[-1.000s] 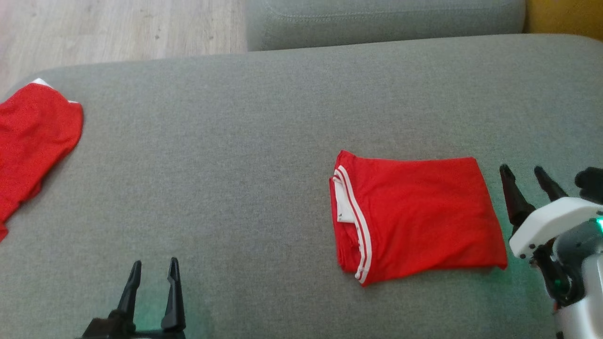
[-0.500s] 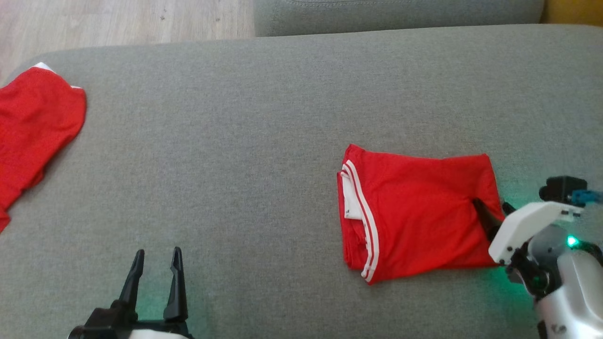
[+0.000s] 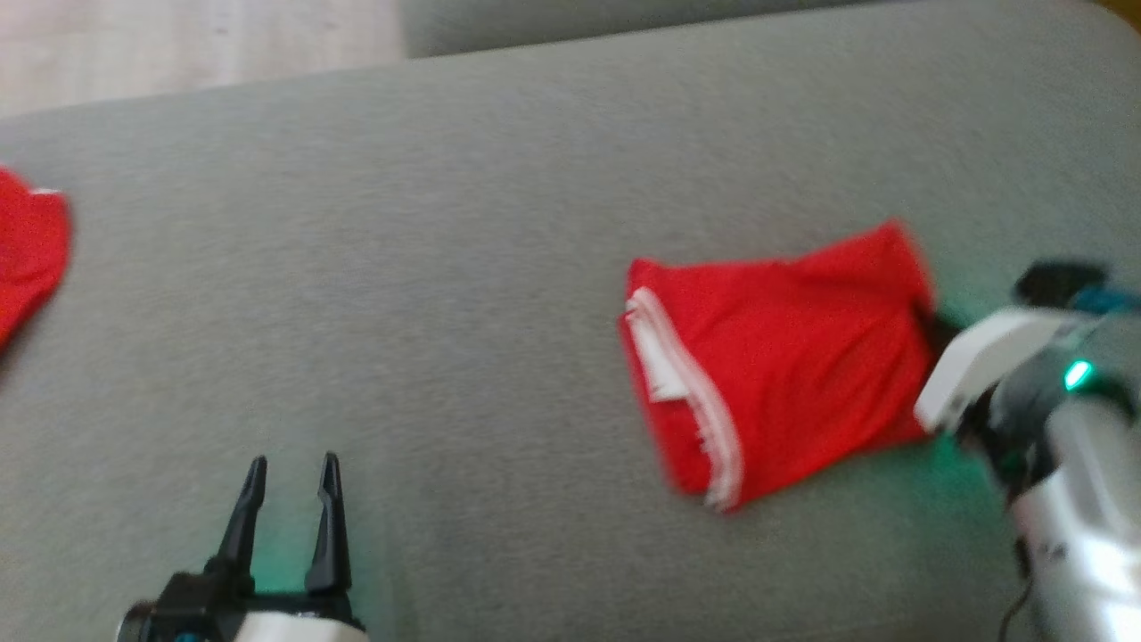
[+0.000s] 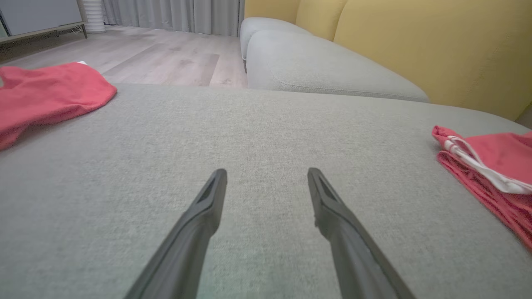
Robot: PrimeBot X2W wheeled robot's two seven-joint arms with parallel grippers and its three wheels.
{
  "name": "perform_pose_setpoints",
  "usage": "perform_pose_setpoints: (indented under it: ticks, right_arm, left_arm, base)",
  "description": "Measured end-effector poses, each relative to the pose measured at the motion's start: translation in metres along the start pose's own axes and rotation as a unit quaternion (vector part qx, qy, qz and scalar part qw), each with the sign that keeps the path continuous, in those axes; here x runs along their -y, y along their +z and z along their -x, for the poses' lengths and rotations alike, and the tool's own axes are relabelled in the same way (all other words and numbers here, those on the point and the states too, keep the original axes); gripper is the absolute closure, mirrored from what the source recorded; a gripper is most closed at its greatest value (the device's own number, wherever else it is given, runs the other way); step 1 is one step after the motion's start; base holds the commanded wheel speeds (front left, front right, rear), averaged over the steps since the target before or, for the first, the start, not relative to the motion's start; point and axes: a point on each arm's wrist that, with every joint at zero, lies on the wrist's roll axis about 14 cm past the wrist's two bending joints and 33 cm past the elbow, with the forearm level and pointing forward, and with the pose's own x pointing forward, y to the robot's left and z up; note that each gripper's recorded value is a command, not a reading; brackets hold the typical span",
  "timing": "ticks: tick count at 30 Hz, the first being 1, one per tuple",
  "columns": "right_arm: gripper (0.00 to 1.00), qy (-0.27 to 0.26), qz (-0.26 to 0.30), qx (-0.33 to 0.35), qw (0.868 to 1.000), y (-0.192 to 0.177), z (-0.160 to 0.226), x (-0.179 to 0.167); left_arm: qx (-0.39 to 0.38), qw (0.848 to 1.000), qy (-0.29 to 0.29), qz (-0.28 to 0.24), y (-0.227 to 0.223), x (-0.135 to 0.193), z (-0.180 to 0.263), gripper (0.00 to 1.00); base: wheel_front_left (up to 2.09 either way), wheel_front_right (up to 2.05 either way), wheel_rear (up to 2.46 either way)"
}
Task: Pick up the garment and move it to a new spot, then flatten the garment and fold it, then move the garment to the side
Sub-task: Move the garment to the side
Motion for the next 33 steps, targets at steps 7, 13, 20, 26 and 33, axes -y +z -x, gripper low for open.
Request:
perform_pose_setpoints:
  ticks: [7, 13, 20, 26, 33]
  right_arm:
    - [1.00, -0.127, 0.046, 0.144, 0.980, 0.105, 0.011, 0.087]
    - [1.00, -0.208, 0.066, 0.170, 0.961, 0.133, 0.008, 0.139]
    - [1.00, -0.280, 0.089, 0.171, 0.940, 0.150, 0.016, 0.184]
    - [1.00, -0.299, 0.111, 0.168, 0.933, 0.153, 0.015, 0.189]
    - [0.00, -0.317, 0.140, 0.171, 0.922, 0.155, 0.019, 0.184]
  left_arm:
    - [0.006, 0.997, -0.072, -0.021, 0.005, 0.034, -0.051, 0.00]
    - [-0.012, 0.994, -0.103, -0.027, -0.012, 0.044, -0.079, 0.00]
    - [-0.029, 0.994, -0.101, -0.027, -0.027, 0.036, -0.083, 0.00]
    - [-0.030, 0.994, -0.097, -0.029, -0.028, 0.032, -0.084, 0.00]
    - [-0.028, 0.994, -0.097, -0.029, -0.026, 0.032, -0.084, 0.00]
  base:
    - [0.00, 0.00, 0.00]
    - [0.00, 0.00, 0.00]
    - [0.00, 0.00, 0.00]
    - [0.00, 0.00, 0.00]
    - [0.00, 0.00, 0.00]
